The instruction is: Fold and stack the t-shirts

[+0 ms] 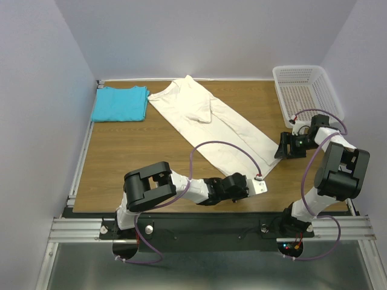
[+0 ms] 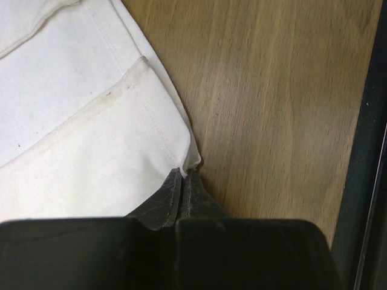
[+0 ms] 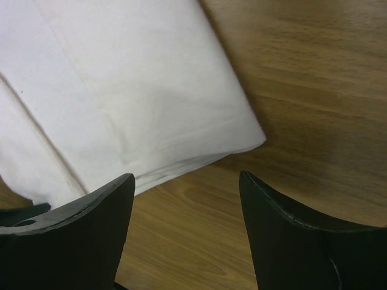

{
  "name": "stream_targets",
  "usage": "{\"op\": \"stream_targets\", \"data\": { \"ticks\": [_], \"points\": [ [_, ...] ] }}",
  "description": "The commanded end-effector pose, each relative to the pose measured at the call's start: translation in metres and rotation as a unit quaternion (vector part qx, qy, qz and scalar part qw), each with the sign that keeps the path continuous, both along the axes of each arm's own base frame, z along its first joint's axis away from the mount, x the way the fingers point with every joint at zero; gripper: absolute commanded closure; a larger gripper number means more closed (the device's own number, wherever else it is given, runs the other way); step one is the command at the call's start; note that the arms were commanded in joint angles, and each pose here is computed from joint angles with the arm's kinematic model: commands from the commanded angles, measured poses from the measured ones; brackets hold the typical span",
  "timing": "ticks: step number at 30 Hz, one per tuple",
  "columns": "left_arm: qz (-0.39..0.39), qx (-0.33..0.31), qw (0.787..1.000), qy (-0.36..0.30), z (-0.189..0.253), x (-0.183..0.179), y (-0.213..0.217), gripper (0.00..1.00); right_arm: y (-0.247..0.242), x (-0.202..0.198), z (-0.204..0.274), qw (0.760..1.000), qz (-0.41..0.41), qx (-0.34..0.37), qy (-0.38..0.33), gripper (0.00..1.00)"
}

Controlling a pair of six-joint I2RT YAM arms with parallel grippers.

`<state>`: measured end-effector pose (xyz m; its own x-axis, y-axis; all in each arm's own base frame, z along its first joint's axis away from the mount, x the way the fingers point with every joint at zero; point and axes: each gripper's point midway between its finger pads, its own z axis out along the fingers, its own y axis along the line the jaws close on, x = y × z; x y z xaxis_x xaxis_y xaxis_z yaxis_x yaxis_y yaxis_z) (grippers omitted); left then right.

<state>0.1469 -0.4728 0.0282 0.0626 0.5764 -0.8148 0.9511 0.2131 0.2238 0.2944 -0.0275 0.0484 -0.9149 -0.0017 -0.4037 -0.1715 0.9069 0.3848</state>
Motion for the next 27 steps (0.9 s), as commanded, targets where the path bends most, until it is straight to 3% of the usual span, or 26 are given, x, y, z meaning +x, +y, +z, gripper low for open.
{"op": "stream_targets", "data": {
  "ticks": [1,11,23,27],
  "points": [
    [0.000,0.000,1.000,0.019,0.007,-0.006,0.009,1.00,-0.025,0.038,0.010,0.997,-0.062,-0.033,-0.038,0.25],
    [-0.007,-0.013,0.999,0.030,0.007,-0.012,0.011,1.00,-0.035,0.049,0.007,0.993,-0.096,-0.046,-0.042,0.27],
    [-0.004,-0.025,0.999,0.035,0.010,-0.012,0.007,1.00,-0.013,0.035,-0.026,0.997,-0.074,0.013,0.007,0.43],
    [-0.015,-0.029,0.998,0.044,0.011,-0.017,0.004,1.00,-0.004,0.025,-0.029,0.997,-0.061,0.034,0.020,0.58]
  ]
}}
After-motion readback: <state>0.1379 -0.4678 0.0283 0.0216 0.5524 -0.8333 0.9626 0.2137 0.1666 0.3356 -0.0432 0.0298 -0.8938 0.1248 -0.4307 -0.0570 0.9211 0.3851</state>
